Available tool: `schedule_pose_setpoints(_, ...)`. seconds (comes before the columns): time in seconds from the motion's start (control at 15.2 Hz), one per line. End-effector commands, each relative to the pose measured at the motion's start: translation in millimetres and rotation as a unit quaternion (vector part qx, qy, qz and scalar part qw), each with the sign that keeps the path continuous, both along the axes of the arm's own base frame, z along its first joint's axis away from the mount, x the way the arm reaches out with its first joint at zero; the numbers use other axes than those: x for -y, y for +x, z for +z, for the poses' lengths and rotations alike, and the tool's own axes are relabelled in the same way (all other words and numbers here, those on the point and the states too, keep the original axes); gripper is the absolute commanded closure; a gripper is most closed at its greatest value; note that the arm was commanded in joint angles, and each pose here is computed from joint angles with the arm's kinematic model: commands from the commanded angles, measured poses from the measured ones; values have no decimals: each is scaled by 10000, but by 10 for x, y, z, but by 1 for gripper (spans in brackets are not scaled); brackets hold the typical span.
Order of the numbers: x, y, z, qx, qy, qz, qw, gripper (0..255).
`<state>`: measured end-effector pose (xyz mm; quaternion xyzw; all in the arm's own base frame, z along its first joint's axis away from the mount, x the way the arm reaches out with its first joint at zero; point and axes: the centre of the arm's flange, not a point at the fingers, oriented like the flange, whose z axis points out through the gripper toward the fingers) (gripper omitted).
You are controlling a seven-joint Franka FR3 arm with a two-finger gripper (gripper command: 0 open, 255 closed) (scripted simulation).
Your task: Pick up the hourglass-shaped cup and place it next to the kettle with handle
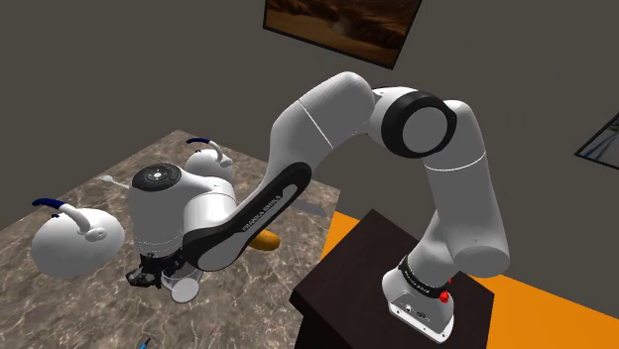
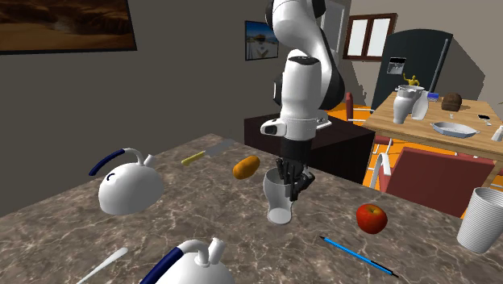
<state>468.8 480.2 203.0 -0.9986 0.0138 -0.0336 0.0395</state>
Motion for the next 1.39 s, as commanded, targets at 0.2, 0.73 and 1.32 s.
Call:
schedule_pose_setpoints(0.2,2,0,-5,-2,-2,0,10000,255)
schedule_pose_setpoints(0.73,2,0,312,-2,-2,-1,10000,255)
schedule_pose_setpoints(1.32,2,0,788,-2,-2,-1,10000,255)
